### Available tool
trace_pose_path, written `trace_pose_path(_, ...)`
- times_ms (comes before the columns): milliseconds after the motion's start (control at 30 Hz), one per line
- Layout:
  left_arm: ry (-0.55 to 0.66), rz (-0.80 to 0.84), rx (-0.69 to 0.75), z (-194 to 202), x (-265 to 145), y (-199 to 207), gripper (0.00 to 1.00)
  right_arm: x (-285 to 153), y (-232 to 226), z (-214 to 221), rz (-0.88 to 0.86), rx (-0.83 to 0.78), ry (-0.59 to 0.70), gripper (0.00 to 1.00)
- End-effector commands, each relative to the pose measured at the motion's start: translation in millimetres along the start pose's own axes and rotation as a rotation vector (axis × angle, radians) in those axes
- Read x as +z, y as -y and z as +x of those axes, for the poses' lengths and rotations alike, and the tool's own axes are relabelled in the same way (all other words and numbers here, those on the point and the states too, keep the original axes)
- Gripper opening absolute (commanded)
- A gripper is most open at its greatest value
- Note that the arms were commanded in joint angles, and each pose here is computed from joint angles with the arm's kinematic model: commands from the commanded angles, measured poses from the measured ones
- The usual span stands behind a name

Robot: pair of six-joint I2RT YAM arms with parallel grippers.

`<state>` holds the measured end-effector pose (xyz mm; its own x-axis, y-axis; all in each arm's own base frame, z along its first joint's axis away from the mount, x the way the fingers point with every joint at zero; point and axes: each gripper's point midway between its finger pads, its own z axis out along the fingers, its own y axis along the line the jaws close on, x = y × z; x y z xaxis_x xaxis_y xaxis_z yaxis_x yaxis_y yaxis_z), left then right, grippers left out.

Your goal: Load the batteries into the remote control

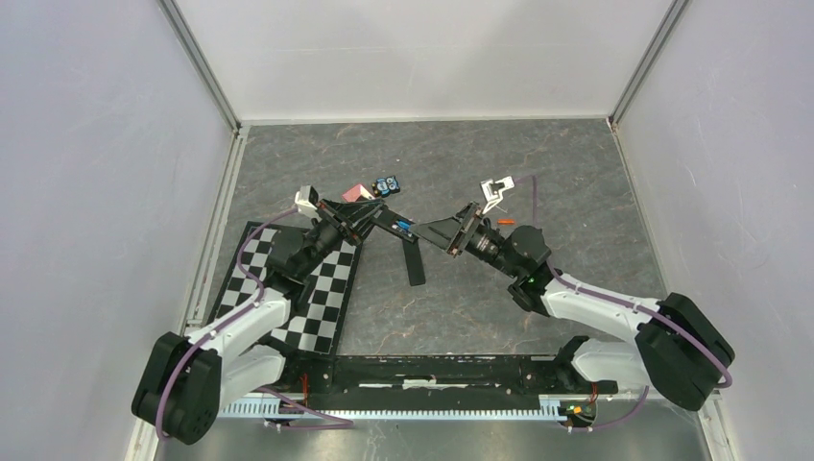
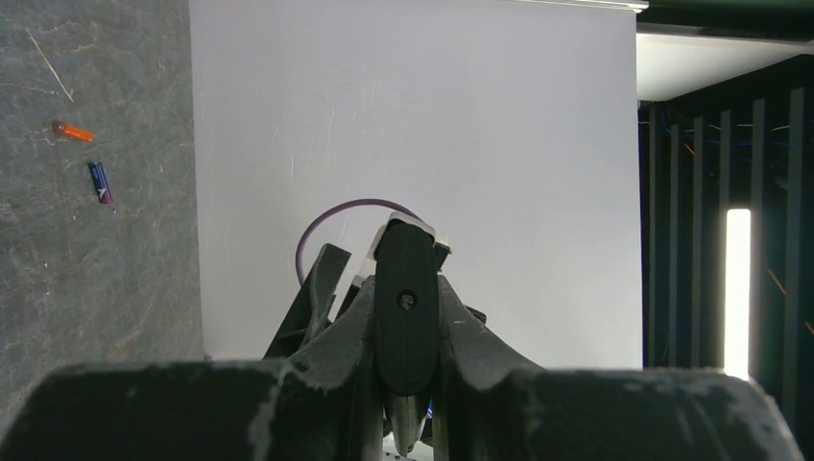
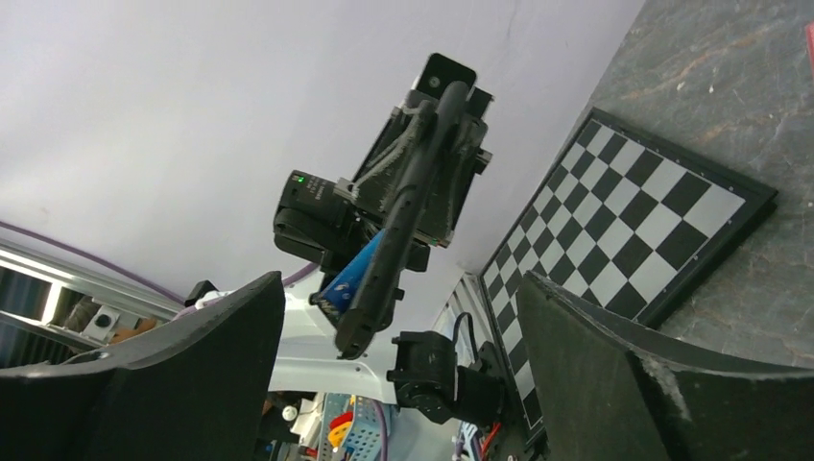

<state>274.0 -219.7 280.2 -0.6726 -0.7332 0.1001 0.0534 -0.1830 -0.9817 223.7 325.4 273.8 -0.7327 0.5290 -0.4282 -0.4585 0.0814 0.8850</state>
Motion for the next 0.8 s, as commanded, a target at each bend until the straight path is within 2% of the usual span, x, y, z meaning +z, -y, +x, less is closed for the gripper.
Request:
trace_pose_path(0, -0.011, 0.045, 0.045, 2.9, -0.2, 6.5, 0.02, -5.7, -34.0, -19.0, -0.109, -0.069, 0.078, 0.95)
trace_pose_path(100, -0.014, 0.039, 0.045, 3.1, 0.3, 4.4, 0.02, -3.6, -34.9, -17.9, -0.112, -0.065, 0.066, 0.89)
trace_pose_path(500, -0.024, 0.038, 0.040, 4.4, 0.4, 3.8, 0.02, 8.2, -18.5, -12.4, -0.076, -0.026, 0.037, 0.50)
trace_pose_path(767, -0.125, 0.143, 0.181, 23.0, 3.1, 30.5, 0.02, 15.9, -3.8, -7.9, -0.041, 0.026, 0.021, 0.35)
